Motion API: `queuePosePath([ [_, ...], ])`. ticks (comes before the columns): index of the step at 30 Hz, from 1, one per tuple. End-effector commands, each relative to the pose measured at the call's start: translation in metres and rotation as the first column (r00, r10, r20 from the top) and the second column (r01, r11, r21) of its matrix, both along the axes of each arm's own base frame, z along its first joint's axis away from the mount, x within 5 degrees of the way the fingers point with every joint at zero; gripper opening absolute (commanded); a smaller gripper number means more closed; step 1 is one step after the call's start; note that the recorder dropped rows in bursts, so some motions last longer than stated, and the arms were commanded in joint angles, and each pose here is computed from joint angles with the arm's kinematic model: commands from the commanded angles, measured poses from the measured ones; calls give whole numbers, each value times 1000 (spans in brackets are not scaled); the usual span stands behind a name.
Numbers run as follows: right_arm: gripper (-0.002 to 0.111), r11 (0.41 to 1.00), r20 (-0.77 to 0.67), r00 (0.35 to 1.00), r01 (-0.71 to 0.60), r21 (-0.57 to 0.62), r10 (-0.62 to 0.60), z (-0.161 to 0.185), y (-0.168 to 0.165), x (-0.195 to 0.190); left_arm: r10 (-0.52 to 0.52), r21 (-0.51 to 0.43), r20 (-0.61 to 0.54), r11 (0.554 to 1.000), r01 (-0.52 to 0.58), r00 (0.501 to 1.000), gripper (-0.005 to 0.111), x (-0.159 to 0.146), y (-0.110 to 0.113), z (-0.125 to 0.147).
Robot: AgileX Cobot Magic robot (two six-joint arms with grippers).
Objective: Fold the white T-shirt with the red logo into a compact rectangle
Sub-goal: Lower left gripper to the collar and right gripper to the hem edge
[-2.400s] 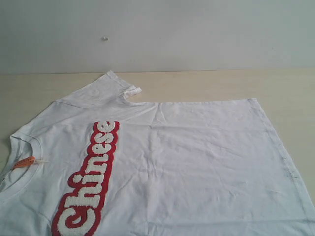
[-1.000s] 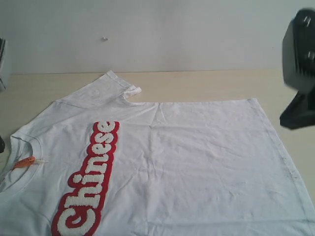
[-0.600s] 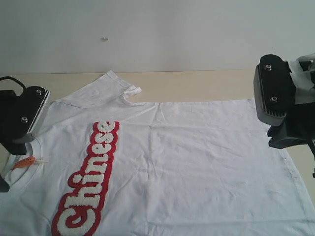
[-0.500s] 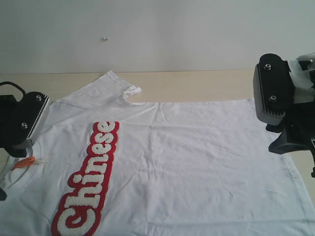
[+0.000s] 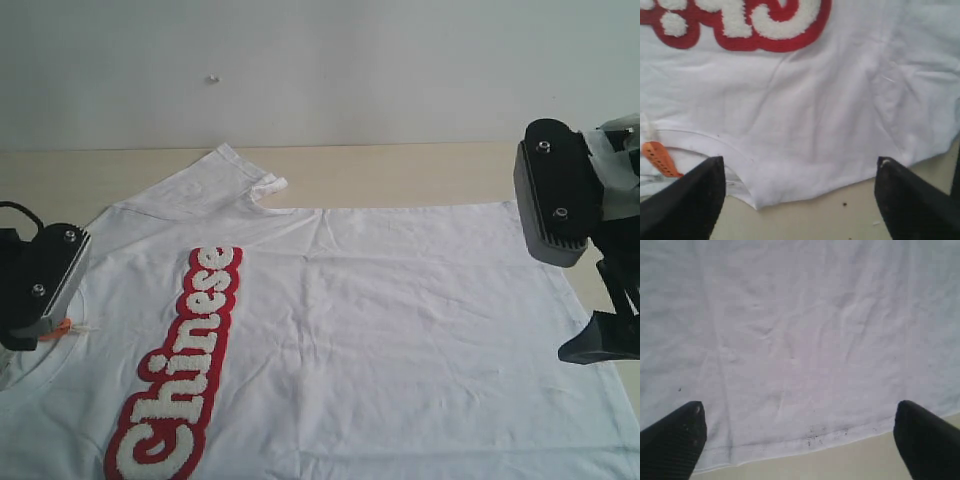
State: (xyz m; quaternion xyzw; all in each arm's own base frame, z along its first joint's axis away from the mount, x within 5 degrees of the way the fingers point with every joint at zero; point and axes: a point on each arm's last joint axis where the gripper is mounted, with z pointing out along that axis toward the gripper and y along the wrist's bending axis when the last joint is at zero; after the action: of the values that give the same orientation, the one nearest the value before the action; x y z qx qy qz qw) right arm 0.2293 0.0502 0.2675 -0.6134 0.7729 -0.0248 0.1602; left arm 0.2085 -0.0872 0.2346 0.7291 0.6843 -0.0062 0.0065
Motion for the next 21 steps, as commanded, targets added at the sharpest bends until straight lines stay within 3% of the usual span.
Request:
queuePosePath([
  [1, 96, 996, -32, 996, -81, -27, 80, -11, 2, 6, -35, -50, 134, 998, 42, 990, 78, 11, -6, 0],
  [5, 96, 993, -44, 993, -114, -42, 112, -27, 4, 19, -147, -50, 222, 986, 161, 964, 76, 24, -9, -2],
  [8, 94, 991, -44, 991, -127, -52, 124, -39, 4, 29, -180, -34, 203, 981, 191, 963, 64, 37, -5, -15],
  [12, 93, 984, -94, 986, -148, -98, 139, -59, 2, 39, -77, -80, 273, 991, 103, 959, 39, 65, 3, -28],
  [16, 93, 983, -98, 986, -147, -110, 136, -74, 2, 48, 68, -180, 328, 984, -8, 942, 29, 86, 7, -33],
  [21, 90, 985, -69, 989, -138, -107, 131, -81, 3, 55, 87, -187, 318, 982, -28, 944, 13, 94, 7, -44],
])
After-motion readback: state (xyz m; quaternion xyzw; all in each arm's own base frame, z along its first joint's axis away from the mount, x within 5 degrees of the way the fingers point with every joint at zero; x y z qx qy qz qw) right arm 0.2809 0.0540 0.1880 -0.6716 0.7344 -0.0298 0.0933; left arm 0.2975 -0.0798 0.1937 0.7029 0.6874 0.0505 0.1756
